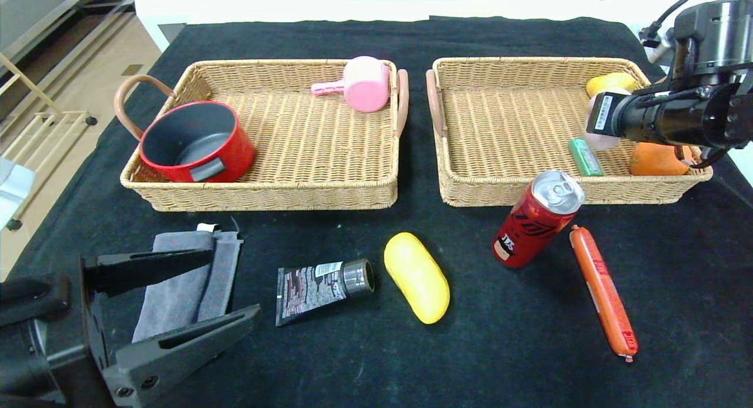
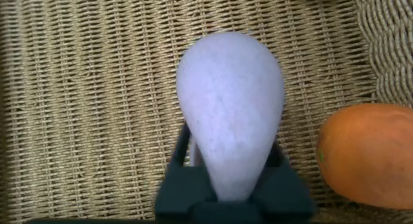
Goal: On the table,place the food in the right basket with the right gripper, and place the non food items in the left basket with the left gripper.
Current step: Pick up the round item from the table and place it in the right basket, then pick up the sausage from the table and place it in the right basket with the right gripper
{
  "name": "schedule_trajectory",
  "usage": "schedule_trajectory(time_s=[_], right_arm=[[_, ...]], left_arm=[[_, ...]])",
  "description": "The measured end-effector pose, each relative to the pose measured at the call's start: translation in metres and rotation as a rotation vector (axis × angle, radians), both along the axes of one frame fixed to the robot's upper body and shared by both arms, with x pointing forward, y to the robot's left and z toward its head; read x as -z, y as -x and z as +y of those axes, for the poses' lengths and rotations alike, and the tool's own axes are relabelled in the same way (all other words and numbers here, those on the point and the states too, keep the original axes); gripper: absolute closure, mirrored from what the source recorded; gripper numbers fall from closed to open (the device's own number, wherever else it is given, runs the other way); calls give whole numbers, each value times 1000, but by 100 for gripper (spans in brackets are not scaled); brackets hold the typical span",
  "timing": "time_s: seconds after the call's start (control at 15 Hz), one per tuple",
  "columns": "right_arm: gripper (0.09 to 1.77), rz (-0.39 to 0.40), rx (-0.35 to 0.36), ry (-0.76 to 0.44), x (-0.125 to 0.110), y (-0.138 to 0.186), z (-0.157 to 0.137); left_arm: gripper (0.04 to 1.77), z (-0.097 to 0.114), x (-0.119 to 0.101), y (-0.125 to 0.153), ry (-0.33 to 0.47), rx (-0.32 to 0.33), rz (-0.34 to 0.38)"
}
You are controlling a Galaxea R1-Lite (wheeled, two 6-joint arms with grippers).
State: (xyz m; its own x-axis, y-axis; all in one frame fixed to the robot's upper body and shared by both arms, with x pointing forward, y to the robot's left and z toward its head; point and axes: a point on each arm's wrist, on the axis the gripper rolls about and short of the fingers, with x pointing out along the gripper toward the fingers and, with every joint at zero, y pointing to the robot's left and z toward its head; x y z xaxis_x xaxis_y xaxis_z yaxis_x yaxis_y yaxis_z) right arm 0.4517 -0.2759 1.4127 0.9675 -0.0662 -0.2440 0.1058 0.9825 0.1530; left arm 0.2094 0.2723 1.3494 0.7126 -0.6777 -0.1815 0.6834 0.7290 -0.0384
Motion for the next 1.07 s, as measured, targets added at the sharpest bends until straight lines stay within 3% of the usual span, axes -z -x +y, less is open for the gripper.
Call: schedule_trajectory(time_s=[0.2, 0.47, 0.73, 1.07], right_arm=[[104, 8, 0, 5, 2, -1, 0], [69, 16, -7, 8, 4, 0, 2], [47, 21, -10, 8, 4, 1, 3], [32, 21, -13, 8, 4, 4, 4]], left_arm=[[9, 0, 0, 0, 0, 0, 0], [9, 0, 0, 0, 1, 0, -4], [9, 0, 1, -1, 2, 1, -5], [9, 0, 1, -1, -3, 0, -9]])
